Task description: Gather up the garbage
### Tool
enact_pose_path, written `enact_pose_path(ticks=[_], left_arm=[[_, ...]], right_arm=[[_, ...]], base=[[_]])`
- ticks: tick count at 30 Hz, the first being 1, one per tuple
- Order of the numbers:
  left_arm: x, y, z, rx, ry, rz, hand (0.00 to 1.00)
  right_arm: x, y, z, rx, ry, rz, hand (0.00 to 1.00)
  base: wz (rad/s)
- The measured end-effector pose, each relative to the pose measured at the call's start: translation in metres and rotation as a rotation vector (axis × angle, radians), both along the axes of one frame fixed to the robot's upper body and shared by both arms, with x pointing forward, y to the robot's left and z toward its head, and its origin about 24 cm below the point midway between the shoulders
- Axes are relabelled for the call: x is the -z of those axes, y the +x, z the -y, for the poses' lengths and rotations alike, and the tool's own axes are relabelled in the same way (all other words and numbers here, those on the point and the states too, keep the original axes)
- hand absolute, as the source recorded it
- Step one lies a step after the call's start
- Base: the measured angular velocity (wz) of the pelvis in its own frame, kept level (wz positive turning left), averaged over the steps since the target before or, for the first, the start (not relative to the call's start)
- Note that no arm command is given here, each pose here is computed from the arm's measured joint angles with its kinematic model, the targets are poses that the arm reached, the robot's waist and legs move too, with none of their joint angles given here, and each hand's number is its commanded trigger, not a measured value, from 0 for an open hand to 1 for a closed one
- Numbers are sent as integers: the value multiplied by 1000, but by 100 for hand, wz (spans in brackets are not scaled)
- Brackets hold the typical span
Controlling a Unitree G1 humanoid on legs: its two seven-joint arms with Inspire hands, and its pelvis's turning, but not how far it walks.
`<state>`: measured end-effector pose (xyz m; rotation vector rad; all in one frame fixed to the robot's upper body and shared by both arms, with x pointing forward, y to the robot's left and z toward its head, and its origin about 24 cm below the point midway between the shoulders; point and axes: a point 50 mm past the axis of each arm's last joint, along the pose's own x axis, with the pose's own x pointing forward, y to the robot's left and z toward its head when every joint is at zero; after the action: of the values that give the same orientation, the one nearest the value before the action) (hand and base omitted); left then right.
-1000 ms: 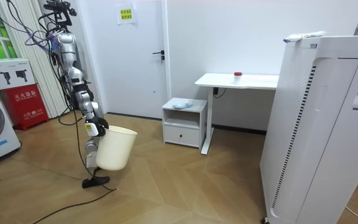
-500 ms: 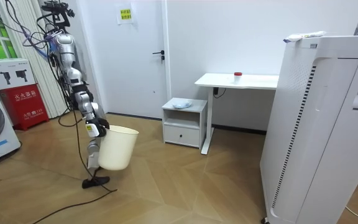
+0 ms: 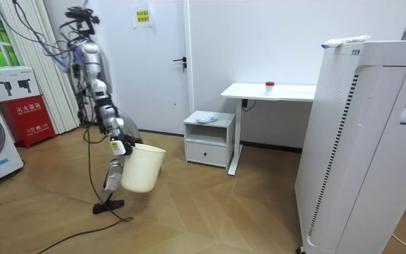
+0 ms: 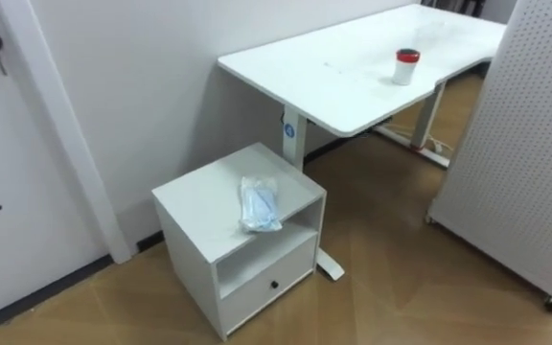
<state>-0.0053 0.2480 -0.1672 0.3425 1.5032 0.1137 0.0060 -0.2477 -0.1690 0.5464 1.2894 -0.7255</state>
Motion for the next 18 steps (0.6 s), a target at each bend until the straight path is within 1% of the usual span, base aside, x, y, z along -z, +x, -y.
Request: enact_pose_path(ticks=[2,5,6,7,10,12,14,16,17,18], left_arm=[[0,12,0,17,-4,53,0],[0,11,3,6,-13,58,0],[1,10,4,6,-17,56,0],[0,16,3,16,-6,71,0],[0,27,3,23,13,102,0],[-2,41,0,36,42,136,0],[-5,62,-2,82,75,188,0],[-8,73,-4,101,107,231,0],[-10,84,-3,111,121,271,0],[-11,88,-2,114,126,290,0]], right_arm=[[-1,9,1,-45,-17,25,100],[-2,16,5,-115,-43,36,100],[-3,14,7,-116,-50,30,100],[-2,11,5,-116,-51,18,100],[-3,23,5,-139,-65,38,100],[-3,31,5,-147,-72,62,100],[-4,43,3,-153,-71,92,100],[-5,55,2,-176,-72,124,100],[-6,59,2,-189,-78,146,100],[-7,62,2,-200,-80,155,100]], base=[[-14],[-32],[14],[17],[4],[29],[17],[3],[9],[7]])
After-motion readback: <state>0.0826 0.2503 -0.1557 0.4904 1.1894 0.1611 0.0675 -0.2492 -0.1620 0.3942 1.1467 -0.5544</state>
